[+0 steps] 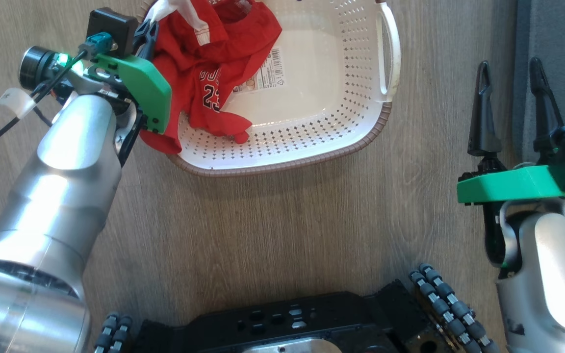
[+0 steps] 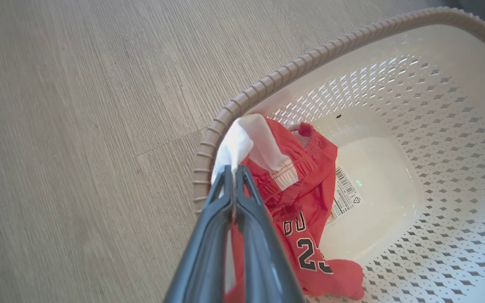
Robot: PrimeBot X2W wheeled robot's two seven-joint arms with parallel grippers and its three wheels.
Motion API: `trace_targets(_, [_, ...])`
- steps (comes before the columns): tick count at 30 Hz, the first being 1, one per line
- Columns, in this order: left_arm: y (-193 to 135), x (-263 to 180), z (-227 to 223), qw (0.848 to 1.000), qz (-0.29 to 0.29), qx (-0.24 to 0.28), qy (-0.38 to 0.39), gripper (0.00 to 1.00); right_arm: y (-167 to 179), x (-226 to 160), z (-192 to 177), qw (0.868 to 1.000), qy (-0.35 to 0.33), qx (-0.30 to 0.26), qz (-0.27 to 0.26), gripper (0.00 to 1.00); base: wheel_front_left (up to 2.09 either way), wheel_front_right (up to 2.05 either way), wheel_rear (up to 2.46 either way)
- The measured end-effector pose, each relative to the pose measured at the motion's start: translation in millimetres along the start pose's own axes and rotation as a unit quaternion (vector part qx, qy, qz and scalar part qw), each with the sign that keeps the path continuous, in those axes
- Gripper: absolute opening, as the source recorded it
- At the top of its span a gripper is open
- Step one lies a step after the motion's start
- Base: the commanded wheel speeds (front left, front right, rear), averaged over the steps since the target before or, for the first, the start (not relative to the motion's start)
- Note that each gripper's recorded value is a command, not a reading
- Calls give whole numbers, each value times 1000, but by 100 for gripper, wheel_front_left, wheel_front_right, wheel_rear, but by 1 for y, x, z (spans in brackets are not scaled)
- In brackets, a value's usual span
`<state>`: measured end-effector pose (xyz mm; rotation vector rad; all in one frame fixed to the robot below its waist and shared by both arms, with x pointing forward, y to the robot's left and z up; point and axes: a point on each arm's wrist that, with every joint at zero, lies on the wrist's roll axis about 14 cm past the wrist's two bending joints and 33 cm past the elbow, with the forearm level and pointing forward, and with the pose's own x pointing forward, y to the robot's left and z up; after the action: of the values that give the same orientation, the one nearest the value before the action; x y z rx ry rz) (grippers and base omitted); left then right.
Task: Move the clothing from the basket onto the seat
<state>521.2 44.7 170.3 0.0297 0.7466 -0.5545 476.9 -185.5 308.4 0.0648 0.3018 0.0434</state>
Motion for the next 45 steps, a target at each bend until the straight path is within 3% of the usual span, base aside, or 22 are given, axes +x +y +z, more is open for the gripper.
trace_targets(11, [0,-2,4,1000,-1,1,-5,0,1,1,1,1000,-1,1,1,100,0,0,0])
trace_targets(24, [-2,-30,65,995,11,-27,-91,0,3,-4,33,999,-35,3,1,100,0,0,0])
trace_targets(37, [9,-149,92,975,89,-89,-180,0,9,-64,81,997,-71,-4,0,100,0,0,0])
trace_targets(45, [19,-232,84,960,150,-85,-219,0,24,-103,104,995,-98,-23,18,100,0,0,0])
